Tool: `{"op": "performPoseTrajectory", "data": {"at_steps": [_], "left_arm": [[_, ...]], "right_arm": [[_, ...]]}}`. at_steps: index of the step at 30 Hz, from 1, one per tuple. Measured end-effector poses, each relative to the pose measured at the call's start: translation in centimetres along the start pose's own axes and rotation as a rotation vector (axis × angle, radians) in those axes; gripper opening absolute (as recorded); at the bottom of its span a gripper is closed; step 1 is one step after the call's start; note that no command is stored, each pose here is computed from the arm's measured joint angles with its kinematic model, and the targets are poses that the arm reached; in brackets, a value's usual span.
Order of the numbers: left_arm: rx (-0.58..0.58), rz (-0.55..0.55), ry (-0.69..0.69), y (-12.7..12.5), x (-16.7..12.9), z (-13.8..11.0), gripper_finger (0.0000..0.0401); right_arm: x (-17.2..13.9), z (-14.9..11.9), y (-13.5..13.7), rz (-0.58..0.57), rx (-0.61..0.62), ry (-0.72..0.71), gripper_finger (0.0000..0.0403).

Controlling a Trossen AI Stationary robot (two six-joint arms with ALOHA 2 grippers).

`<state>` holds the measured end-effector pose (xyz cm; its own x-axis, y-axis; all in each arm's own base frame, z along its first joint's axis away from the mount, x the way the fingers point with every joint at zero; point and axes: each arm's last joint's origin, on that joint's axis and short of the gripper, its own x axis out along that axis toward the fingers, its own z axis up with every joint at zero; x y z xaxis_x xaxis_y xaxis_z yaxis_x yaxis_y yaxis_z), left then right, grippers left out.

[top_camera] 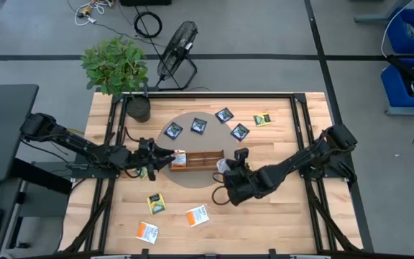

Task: Pick & Place Tea
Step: Put the bottom right orange tea bag into the left compartment of the wooden organizer

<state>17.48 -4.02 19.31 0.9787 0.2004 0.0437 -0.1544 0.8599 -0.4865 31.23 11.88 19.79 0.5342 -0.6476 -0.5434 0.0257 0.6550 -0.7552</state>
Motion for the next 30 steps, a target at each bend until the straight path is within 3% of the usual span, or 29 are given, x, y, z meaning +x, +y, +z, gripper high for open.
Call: {"op": "performPoseTrajectory", "data": {"at_steps": [8,22,30], "left_arm": [[0.029,0.108,-0.037,-0.2,2.3,0.8,0.0161],[0.033,-0.048,0.069,-1.7,8.4,1.7,0.0161],[0.006,-0.022,0.105,-1.3,9.8,1.0,0.0161]], "right_arm": [[1.1,1.6,-2.3,-0.043,-0.125,-0.008,0.0000],[1.1,3.8,-3.9,-0.103,-0.269,-0.088,0.0000],[1.0,3.8,-3.9,-0.104,-0.287,-0.094,0.0000]]}}
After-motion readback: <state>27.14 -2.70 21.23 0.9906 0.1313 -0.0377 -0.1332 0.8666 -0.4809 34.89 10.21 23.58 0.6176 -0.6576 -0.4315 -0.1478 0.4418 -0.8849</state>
